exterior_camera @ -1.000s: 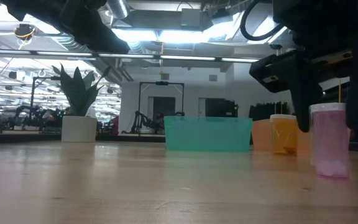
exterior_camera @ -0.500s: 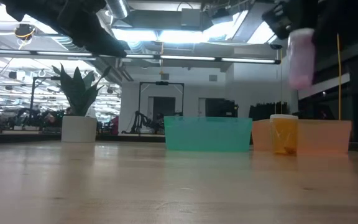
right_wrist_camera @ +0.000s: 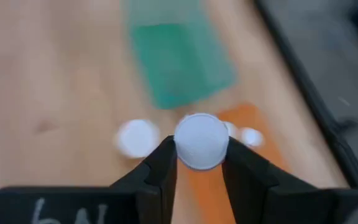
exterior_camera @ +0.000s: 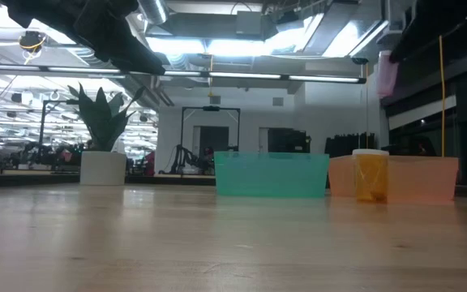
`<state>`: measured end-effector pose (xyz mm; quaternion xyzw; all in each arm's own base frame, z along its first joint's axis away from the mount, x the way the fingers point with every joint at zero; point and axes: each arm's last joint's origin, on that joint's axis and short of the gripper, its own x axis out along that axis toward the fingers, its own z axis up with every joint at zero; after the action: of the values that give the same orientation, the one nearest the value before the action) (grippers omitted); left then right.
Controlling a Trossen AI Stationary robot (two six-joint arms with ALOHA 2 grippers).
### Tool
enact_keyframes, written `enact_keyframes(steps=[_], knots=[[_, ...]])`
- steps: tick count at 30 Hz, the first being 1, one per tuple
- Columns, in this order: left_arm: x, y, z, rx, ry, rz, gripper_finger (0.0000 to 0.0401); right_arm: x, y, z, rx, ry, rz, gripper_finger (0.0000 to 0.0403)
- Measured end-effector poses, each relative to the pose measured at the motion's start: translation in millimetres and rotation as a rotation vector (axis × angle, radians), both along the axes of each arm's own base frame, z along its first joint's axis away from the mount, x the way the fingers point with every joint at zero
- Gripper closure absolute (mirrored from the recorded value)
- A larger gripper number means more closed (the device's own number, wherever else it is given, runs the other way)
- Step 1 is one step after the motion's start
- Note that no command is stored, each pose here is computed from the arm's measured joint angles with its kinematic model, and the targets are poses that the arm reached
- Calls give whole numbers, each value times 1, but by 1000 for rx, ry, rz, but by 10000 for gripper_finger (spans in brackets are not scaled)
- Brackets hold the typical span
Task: Pick and place medicine bottles into bin by pill shape (circle, oval)
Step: Put the pink pill bottle into the orange bin
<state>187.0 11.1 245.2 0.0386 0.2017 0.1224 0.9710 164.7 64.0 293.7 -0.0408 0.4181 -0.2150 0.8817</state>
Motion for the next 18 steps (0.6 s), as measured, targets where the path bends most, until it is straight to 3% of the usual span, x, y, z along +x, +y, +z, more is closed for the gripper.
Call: enact_keyframes(steps=[6, 18], knots=[[0, 0, 0, 0, 0, 0, 187, -11, -19, -1, 42, -47, -300, 294], [0, 0, 0, 0, 0, 1, 187, -19, -53, -10, 38, 10, -611, 293]])
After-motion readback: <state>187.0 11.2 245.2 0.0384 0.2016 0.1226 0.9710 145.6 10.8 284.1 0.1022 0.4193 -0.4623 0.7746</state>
